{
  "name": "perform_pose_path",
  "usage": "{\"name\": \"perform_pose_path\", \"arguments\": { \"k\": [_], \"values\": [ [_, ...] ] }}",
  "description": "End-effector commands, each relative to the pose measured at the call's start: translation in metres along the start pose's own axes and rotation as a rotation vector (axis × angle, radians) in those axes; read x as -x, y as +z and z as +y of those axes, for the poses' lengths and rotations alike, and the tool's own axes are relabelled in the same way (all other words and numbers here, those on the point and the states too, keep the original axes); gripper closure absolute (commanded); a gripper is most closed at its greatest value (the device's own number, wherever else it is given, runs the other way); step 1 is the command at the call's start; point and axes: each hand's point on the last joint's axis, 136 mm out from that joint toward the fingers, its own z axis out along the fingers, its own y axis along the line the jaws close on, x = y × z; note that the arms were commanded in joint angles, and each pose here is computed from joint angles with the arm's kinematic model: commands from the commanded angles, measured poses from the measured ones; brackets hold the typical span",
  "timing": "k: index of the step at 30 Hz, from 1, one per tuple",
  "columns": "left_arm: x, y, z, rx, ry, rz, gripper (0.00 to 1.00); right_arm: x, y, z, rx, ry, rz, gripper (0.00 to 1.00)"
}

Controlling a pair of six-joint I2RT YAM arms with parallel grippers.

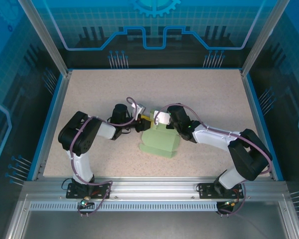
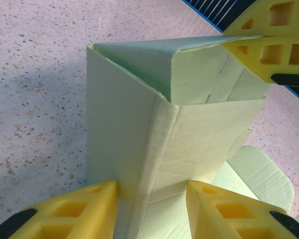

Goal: Fold the paper box

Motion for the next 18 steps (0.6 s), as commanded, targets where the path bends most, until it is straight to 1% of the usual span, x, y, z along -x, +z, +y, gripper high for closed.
{"name": "perform_pose_path", "arguments": {
  "k": [1, 10, 18],
  "values": [
    [-0.001, 0.003, 0.003, 0.046, 0.043, -0.017, 0.56, 0.015, -0.001, -0.004, 0.002, 0.023, -0.036, 1.0],
    [0.005, 0.002, 0.016, 0.169, 0.071, -0.041, 0.53, 0.015, -0.002, 0.002, 0.033, 0.025, -0.043, 1.0],
    [0.015, -0.002, 0.021, 0.215, 0.101, -0.096, 0.52, 0.006, 0.001, 0.016, 0.087, 0.009, -0.013, 1.0]
  ]
}}
